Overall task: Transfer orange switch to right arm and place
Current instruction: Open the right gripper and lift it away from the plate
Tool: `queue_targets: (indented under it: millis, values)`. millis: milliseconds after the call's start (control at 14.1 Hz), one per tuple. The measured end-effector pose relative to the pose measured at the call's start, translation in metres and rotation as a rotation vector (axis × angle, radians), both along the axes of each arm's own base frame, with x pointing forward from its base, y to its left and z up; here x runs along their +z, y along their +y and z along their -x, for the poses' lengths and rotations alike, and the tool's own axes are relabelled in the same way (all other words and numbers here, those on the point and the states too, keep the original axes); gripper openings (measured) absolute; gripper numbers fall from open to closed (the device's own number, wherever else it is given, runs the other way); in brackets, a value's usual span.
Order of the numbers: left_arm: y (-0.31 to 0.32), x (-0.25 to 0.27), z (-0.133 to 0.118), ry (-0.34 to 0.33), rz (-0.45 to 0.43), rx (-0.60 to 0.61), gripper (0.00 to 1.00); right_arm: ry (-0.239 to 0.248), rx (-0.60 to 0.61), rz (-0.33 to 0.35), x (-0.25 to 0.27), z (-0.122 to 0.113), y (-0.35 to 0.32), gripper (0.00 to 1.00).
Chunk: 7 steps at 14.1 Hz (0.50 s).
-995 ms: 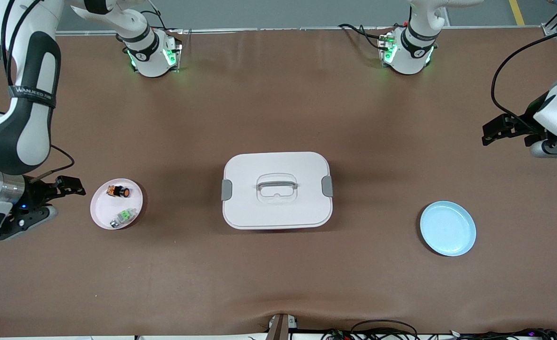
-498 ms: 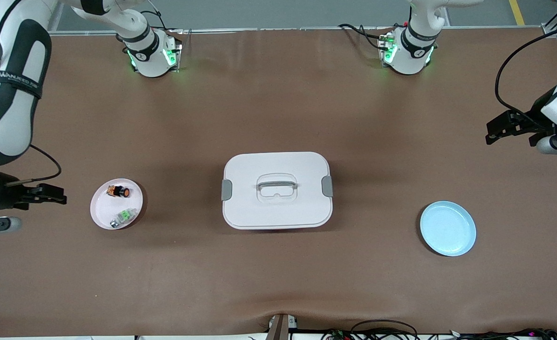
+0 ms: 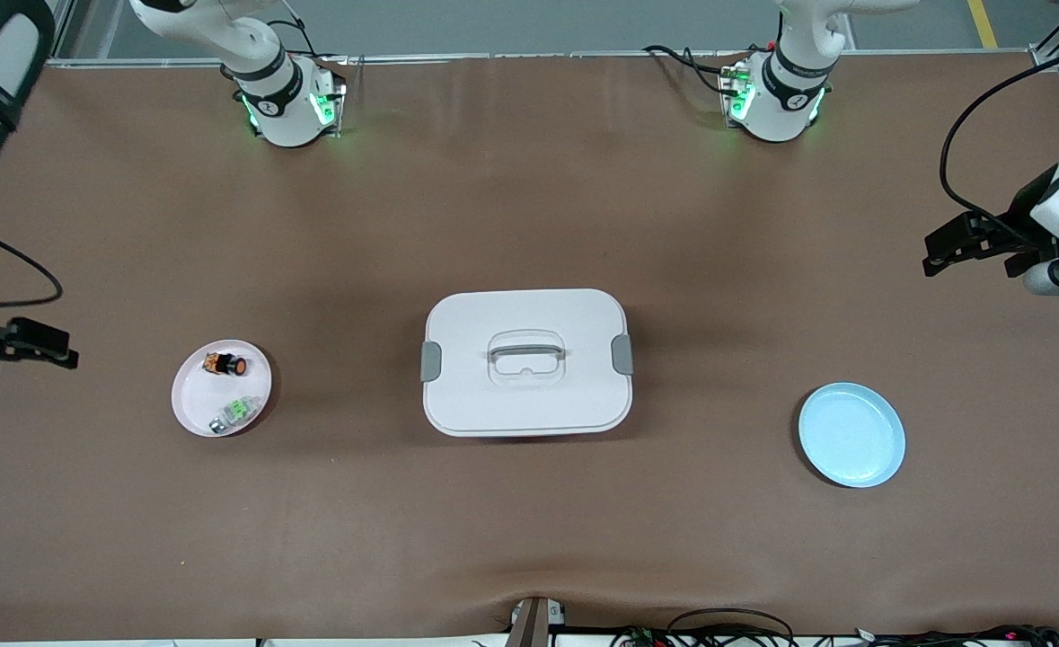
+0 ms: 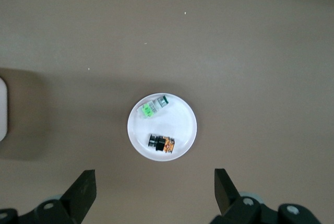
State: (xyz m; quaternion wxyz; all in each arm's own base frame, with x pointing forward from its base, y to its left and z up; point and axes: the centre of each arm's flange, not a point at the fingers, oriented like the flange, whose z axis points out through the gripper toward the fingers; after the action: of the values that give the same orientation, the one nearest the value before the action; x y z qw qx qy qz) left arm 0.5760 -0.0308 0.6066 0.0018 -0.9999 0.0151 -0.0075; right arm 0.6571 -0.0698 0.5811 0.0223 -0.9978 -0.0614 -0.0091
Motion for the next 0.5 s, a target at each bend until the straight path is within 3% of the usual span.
queue_targets:
  millis: [284, 498]
  values:
    - [0.001, -0.001, 0.000, 0.003, 0.000, 0.002, 1.00, 0.041, -0.019, -0.056, 0.031, 0.031, -0.018, 1.00]
    - [0.001, -0.001, 0.000, 0.004, 0.000, 0.002, 1.00, 0.056, -0.061, -0.056, 0.035, 0.039, -0.031, 1.00]
